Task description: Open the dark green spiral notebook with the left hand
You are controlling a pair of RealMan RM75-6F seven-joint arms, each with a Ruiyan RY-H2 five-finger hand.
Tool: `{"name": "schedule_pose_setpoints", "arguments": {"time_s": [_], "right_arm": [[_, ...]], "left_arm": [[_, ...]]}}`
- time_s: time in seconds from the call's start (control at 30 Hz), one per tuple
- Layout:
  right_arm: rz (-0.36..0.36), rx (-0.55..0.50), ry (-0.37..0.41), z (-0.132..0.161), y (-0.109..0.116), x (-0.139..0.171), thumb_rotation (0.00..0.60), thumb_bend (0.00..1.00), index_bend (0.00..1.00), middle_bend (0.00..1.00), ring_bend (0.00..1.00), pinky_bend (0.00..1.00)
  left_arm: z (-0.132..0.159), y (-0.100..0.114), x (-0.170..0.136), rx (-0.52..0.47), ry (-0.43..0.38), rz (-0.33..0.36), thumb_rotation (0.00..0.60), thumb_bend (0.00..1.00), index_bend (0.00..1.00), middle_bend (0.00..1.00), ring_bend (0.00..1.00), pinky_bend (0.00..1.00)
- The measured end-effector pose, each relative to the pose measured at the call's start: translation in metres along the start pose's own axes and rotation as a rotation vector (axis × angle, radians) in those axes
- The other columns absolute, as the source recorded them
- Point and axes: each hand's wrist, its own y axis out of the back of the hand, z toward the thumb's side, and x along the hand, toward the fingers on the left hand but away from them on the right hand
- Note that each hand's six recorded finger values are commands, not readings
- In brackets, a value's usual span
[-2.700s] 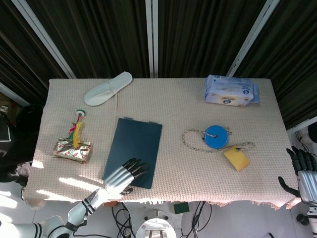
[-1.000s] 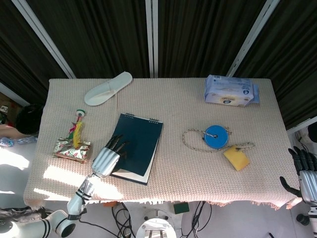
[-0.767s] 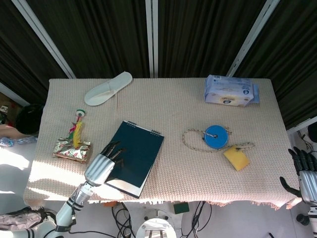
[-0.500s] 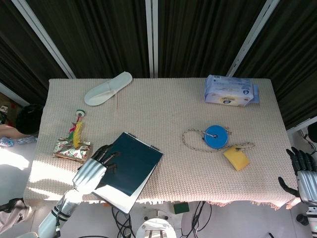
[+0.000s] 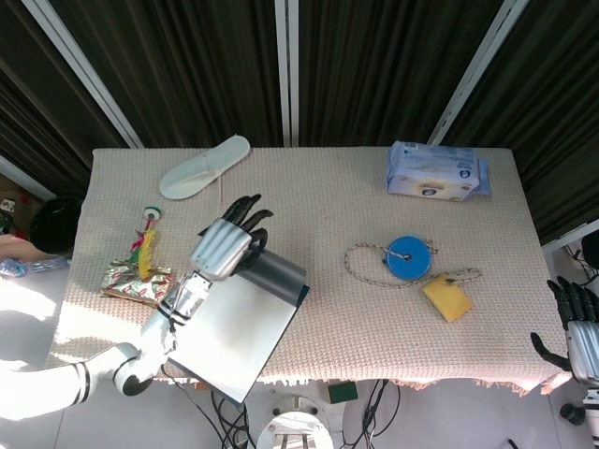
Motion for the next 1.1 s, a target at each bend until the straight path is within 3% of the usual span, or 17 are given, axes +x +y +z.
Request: {"name": "schedule_pose_setpoints", "arguments": {"time_s": [0.17,0.2,0.27,0.3,0.33,0.37,0.43,0.6,0.77,0.97,1.1], "right_arm": [[0.008,0.0,-0.013,-0.002,-0.002,-0.003,0.6,0.3,0.0,0.0,0.0,0.0],[0.008,0.0,-0.018,-0.003,-0.002,-0.003,0.6,0.3,0.0,0.0,0.0,0.0],[0.005,-0.001,-0.028,-0.005,0.0,-0.003,0.6,0.3,0.0,0.0,0.0,0.0],[0.003,-0.001,-0.035,-0.007,0.001,-0.003,0.6,0.3,0.0,0.0,0.0,0.0],[0.001,-0.002,-0.041,-0.008,0.002,-0.003,0.6,0.3,0.0,0.0,0.0,0.0],[0.0,-0.003,-0.047,-0.01,0.003,-0.003,0.6,0.3,0.0,0.0,0.0,0.0],[0.0,-0.007,-0.058,-0.013,0.003,-0.003,0.6,0.3,0.0,0.0,0.0,0.0],[0.016,-0.009,-0.064,-0.015,0.0,-0.006,0.6,0.3,0.0,0.0,0.0,0.0],[0.028,-0.01,-0.041,-0.009,-0.006,-0.007,0.6,0.29,0.0,0.0,0.0,0.0],[0.014,-0.008,-0.037,-0.008,-0.004,-0.005,0.6,0.3,0.0,0.0,0.0,0.0],[0.005,-0.005,-0.031,-0.007,-0.002,-0.005,0.6,0.3,0.0,0.0,0.0,0.0]], "left_arm": [[0.001,-0.014,0.058,0.078,0.012,-0.026,0.6,0.47,0.74,0.24,0.03,0.12],[0.001,-0.019,0.071,0.105,0.018,-0.033,0.6,0.44,0.66,0.23,0.03,0.12],[-0.001,-0.026,0.09,0.151,0.032,-0.047,0.6,0.4,0.4,0.17,0.03,0.11],[-0.002,-0.03,0.101,0.184,0.043,-0.058,0.6,0.37,0.18,0.11,0.02,0.11],[-0.003,-0.033,0.11,0.209,0.051,-0.065,0.6,0.35,0.05,0.06,0.02,0.1],[-0.003,-0.035,0.118,0.233,0.058,-0.07,0.6,0.33,0.0,0.04,0.01,0.1],[0.002,-0.038,0.136,0.278,0.067,-0.066,0.583,0.29,0.0,0.02,0.01,0.1],[0.012,-0.027,0.148,0.317,0.066,0.017,0.455,0.27,0.0,0.02,0.01,0.1],[0.008,-0.014,0.137,0.297,0.075,0.065,0.444,0.26,0.0,0.02,0.0,0.1],[0.002,-0.003,0.095,0.251,0.064,0.048,0.46,0.26,0.0,0.02,0.0,0.1],[-0.016,0.003,0.031,0.181,0.091,0.012,0.458,0.25,0.04,0.04,0.0,0.1]]}}
